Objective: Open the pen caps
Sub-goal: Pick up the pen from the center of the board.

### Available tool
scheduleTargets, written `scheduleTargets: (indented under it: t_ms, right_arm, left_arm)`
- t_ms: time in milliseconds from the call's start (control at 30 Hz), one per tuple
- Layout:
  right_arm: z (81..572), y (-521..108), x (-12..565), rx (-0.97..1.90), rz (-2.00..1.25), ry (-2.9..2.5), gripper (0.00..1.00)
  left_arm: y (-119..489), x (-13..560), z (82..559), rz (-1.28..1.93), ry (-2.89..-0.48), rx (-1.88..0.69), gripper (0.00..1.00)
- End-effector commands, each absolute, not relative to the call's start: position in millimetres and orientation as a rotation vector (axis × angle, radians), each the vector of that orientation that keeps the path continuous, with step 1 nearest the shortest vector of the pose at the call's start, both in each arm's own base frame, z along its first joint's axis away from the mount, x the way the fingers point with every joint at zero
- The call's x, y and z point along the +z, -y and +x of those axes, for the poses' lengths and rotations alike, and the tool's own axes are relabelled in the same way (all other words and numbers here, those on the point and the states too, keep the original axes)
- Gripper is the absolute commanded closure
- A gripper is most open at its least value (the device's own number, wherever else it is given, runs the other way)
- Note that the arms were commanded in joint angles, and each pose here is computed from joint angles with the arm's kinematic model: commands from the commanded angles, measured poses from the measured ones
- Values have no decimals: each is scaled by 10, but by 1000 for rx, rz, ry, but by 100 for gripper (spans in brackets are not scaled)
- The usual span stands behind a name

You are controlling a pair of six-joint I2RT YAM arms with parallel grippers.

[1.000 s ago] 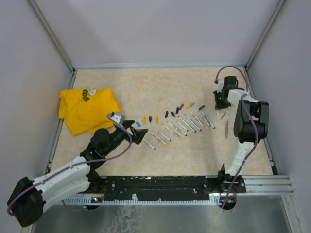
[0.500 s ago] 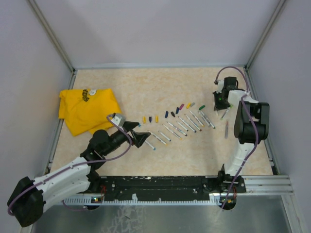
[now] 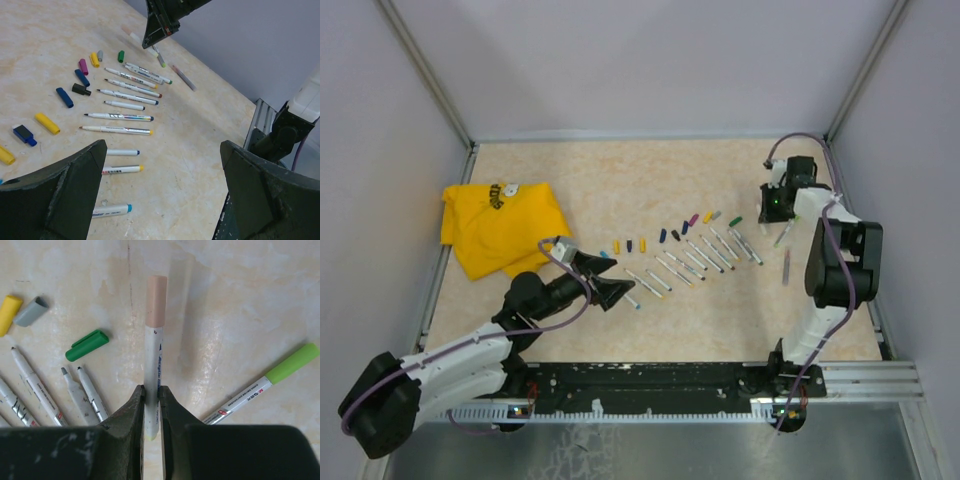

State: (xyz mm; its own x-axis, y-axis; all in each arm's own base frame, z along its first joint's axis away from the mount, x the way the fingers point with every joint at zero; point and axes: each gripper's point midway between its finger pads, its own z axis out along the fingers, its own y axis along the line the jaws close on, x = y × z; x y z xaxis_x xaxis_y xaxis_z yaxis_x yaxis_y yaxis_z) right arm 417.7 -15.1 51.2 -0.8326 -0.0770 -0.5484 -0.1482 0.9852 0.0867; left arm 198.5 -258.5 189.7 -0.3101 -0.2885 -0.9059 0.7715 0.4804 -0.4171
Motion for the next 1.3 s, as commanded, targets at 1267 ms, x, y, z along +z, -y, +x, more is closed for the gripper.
scheduleTargets:
  t_ms: [1267]
  right_arm:
    - [2864, -1885, 2298, 1211, -951, -1726, 100]
  left_arm:
    - [2881, 2836, 2514, 432, -1261, -1464, 1]
